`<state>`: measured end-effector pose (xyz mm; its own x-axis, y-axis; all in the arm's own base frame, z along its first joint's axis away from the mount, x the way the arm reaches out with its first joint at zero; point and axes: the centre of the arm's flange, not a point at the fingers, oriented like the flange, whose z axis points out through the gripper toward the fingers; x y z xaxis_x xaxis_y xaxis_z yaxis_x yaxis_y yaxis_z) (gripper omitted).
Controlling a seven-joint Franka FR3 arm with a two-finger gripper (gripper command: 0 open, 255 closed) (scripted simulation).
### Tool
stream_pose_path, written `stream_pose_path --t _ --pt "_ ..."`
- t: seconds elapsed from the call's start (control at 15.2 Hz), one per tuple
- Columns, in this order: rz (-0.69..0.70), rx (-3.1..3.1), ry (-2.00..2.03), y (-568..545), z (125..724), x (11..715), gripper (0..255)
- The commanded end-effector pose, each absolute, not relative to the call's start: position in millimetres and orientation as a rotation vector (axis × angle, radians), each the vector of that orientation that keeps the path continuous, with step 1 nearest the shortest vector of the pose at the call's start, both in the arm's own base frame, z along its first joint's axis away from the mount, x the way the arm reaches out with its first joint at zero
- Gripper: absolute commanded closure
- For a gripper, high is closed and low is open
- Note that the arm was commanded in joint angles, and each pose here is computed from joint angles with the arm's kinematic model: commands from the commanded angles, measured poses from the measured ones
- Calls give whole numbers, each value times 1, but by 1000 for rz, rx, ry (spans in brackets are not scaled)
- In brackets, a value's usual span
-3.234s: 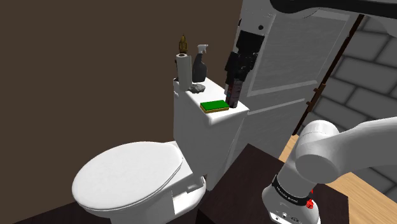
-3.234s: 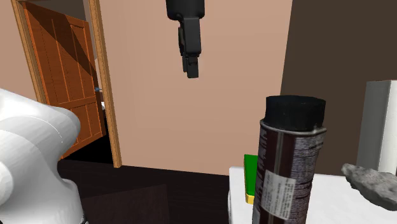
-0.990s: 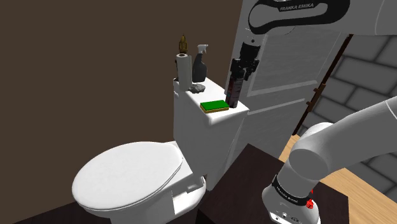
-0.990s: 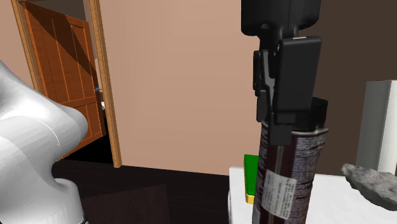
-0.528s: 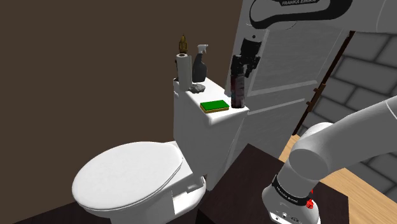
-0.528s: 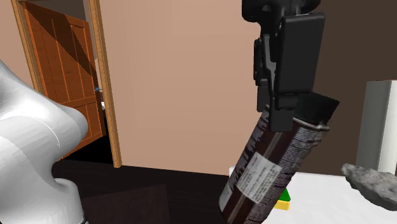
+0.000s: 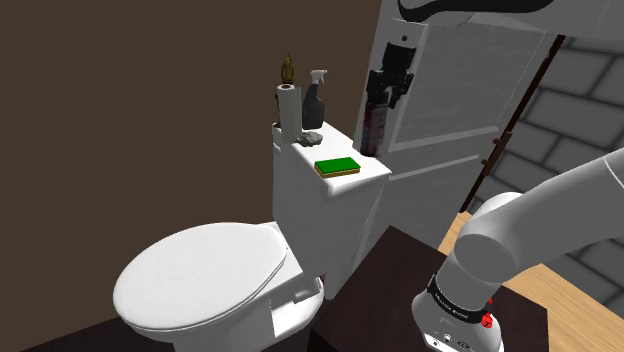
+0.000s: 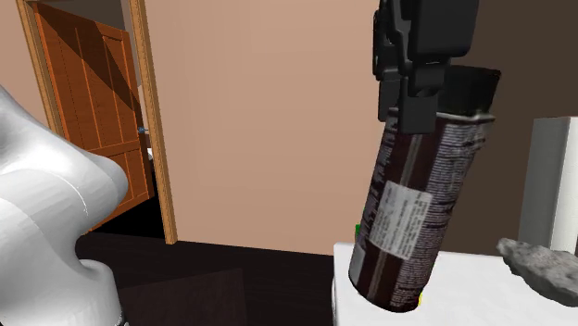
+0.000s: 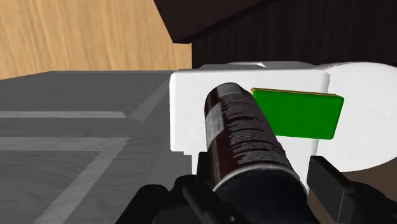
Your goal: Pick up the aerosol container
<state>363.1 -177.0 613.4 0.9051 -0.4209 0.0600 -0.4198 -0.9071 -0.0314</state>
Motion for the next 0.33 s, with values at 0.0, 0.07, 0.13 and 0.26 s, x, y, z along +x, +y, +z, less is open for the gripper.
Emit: stream_pose_path --t 0.0,0.07,0.13,0.26 --pt "-103 -3049 673 -177 623 363 255" --pt "-103 -3049 673 -177 629 363 255" --pt "-103 -3049 673 -177 634 363 255" --pt "-103 -3049 673 -177 635 363 255"
